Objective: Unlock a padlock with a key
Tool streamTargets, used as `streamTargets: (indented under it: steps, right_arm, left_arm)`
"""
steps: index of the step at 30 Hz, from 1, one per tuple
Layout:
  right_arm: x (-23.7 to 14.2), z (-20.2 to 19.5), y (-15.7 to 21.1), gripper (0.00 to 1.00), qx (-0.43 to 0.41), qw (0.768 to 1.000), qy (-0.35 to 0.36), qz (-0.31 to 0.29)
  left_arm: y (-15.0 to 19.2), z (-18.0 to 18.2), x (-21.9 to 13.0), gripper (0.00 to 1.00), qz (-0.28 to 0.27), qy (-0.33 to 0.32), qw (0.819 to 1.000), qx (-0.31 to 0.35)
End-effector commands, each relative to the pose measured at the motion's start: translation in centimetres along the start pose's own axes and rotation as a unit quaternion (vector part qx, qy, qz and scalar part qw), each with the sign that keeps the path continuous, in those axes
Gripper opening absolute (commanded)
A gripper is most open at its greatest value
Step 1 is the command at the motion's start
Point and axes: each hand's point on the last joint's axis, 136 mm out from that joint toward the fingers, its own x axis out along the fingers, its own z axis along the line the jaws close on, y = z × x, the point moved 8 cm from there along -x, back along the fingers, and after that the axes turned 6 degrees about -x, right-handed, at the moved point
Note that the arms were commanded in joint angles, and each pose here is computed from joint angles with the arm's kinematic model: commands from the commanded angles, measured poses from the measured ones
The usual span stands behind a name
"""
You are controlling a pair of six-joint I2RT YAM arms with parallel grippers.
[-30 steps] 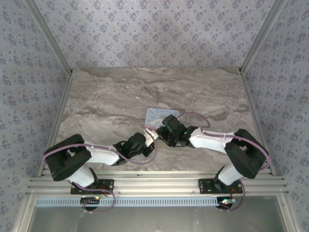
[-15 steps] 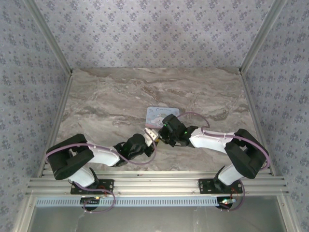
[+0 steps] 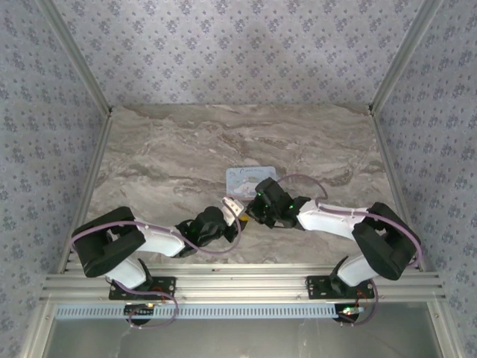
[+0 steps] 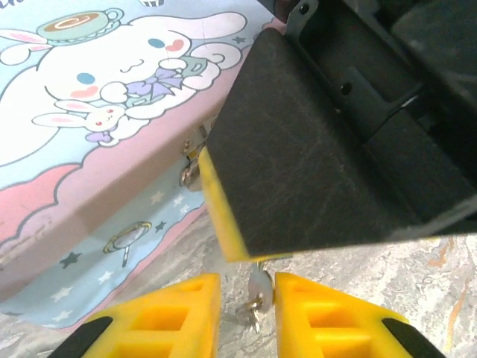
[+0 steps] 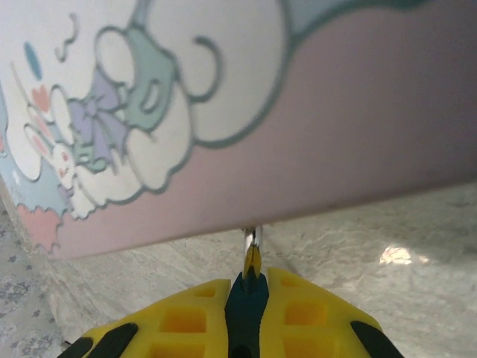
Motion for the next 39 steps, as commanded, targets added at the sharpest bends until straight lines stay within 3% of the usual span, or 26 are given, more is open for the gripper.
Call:
streamTargets:
  steps: [1, 17, 23, 32, 39]
  right_arm:
    - [0.0, -1.9, -0.3, 0.0, 0.013, 1.0, -0.003, -0.001]
    - [-1.0, -2.9, -2.3, 0.0, 0.05, 0.995, -0.003, -0.082]
    - [0.5, -4.1, -2.0, 0.0, 0.098, 0.99, -0.04, -0.097]
    - [0.0, -2.3, -3.2, 0.0, 0.099, 0.98, -0.081, -0.152]
    - [-0.7, -2.3, -3.5, 0.0, 0.102, 0.982, -0.024, -0.159]
  left_arm:
    - [0.8, 0.6, 0.0, 0.25, 0.01, -0.009, 1.0, -0.022]
    - [0.9, 1.7, -1.8, 0.25, 0.005, -0.024, 0.998, -0.051]
    - [1.0, 1.9, -2.6, 0.25, 0.004, -0.031, 0.998, -0.053]
    - [1.4, 2.3, -3.7, 0.25, 0.003, -0.042, 0.998, -0.053]
    - [1.6, 2.6, -4.5, 0.26, 0.0, -0.049, 0.998, -0.049]
